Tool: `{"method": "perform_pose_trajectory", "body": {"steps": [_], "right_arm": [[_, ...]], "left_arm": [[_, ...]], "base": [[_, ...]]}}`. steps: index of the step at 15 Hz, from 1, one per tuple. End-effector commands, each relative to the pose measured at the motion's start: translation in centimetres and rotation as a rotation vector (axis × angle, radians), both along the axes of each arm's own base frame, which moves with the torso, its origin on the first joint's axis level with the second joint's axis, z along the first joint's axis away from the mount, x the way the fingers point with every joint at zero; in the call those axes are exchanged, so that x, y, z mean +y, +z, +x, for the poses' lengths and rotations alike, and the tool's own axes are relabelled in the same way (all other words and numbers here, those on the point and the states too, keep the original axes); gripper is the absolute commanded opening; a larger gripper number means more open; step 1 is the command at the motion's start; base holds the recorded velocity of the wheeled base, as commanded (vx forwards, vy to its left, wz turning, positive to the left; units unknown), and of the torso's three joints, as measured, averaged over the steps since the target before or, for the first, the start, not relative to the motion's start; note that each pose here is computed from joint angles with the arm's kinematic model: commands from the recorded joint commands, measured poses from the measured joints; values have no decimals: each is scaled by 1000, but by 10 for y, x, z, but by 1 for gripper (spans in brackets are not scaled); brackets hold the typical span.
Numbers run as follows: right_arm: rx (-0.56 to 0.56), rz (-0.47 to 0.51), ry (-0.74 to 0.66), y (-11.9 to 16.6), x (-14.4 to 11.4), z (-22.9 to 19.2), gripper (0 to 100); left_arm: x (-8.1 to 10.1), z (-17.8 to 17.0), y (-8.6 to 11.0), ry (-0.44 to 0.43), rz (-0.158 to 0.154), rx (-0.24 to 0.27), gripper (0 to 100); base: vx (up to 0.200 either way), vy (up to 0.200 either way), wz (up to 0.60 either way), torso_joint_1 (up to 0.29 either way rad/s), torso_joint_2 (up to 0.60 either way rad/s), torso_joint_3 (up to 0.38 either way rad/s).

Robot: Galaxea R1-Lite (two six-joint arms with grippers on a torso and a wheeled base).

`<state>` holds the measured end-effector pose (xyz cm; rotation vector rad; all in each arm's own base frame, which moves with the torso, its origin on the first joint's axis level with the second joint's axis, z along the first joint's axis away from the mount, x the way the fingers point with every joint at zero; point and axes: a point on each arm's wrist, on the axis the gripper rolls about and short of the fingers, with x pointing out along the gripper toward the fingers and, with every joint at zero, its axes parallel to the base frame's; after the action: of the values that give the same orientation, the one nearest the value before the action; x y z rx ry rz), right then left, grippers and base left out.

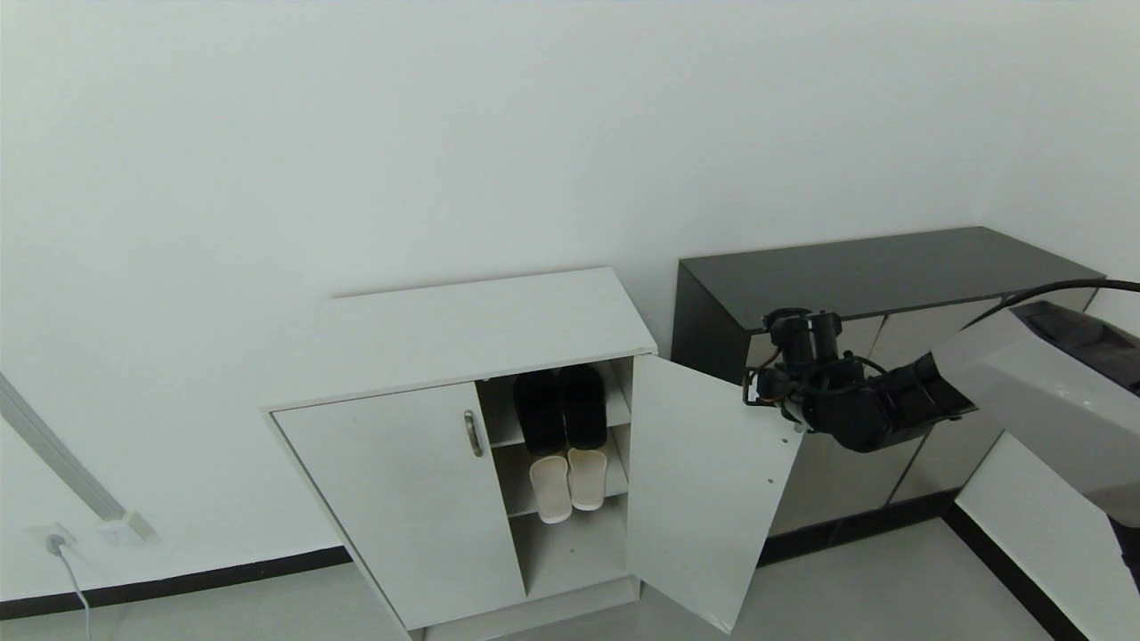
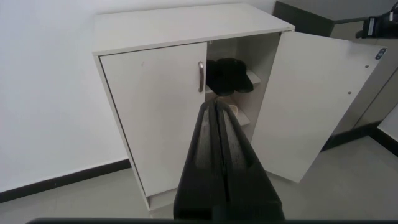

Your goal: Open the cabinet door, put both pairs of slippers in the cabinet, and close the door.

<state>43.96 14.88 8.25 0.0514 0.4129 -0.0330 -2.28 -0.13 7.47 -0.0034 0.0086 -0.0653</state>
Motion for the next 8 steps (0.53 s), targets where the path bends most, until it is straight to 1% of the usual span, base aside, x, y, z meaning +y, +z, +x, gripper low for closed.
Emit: {"method": "perform_pose_trajectory", "body": {"steps": [1,4,7,8], "right_arm": [[15,-1,6,-4,0,-1,0],[45,-13,28,-6,4,-15,0],[55,-15,71,1,16,-36,0],[54,-13,96,6,24,-46,0]], "left_arm": [[0,0,0,-1,0,1,0],[0,0,0,-1,0,1,0],[0,0,0,-2,0,1,0],[0,0,0,-2,0,1,0]], "base": [[0,0,0,0,0,0],[0,0,0,0,0,0],[0,0,0,0,0,0],[0,0,0,0,0,0]]}}
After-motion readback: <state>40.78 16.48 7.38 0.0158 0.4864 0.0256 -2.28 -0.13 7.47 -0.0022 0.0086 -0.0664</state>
